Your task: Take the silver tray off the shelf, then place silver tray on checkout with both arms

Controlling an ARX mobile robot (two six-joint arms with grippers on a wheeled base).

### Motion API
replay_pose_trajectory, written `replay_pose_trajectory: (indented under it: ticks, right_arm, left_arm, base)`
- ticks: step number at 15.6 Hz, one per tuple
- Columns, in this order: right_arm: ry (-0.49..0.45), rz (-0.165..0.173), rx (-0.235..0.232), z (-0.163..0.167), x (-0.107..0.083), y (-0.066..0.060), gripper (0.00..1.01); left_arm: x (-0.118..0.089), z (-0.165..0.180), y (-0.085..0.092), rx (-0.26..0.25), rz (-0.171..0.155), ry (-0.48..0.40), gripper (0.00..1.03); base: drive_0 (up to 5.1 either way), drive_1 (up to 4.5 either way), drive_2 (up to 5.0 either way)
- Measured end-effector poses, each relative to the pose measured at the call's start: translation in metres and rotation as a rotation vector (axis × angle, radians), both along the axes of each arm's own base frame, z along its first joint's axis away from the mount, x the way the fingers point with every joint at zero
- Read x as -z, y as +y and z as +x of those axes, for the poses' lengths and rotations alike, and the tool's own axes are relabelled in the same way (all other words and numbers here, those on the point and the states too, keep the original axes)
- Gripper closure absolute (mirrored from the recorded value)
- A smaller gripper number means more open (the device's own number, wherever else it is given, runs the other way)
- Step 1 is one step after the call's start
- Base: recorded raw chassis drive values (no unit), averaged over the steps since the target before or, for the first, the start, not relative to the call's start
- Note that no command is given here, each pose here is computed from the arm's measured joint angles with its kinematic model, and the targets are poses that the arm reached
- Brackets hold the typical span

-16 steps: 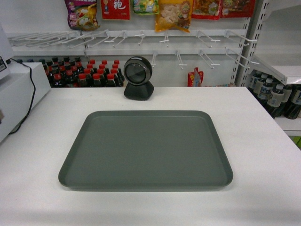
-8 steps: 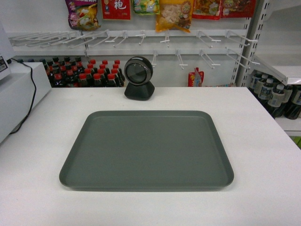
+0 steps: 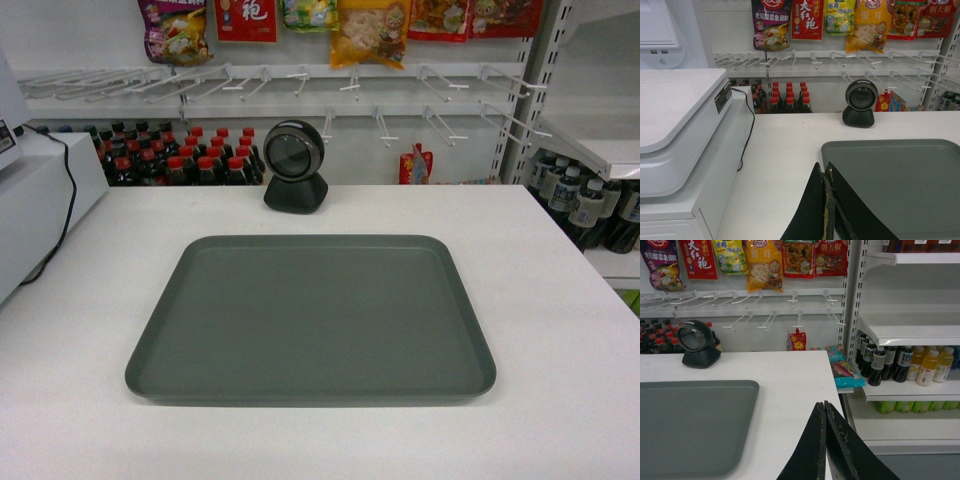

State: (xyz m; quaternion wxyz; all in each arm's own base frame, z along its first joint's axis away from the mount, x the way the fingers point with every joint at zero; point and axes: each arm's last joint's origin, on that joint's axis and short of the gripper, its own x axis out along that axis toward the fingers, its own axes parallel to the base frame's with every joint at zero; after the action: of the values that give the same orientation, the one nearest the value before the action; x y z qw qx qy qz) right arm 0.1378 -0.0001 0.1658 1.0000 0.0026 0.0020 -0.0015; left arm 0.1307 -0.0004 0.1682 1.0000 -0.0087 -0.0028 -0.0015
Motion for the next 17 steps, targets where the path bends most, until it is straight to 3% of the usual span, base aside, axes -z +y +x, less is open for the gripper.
replay_pose_trajectory:
  ticks: [15, 17]
  right_arm:
    - [-0.017, 0.000, 0.000, -0.022, -0.005, 0.000, 0.99]
    - [-0.018, 0.000, 0.000, -0.030, -0.005, 0.000, 0.99]
  left_arm:
    - [-0.002, -0.018, 0.000, 0.000, 0.000, -0.005, 1.02]
    - [0.002, -0.033, 0.000, -0.001, 0.000, 0.012, 1.02]
  base:
    - [0.0, 0.00, 0.0]
    - [0.0, 0.00, 0.0]
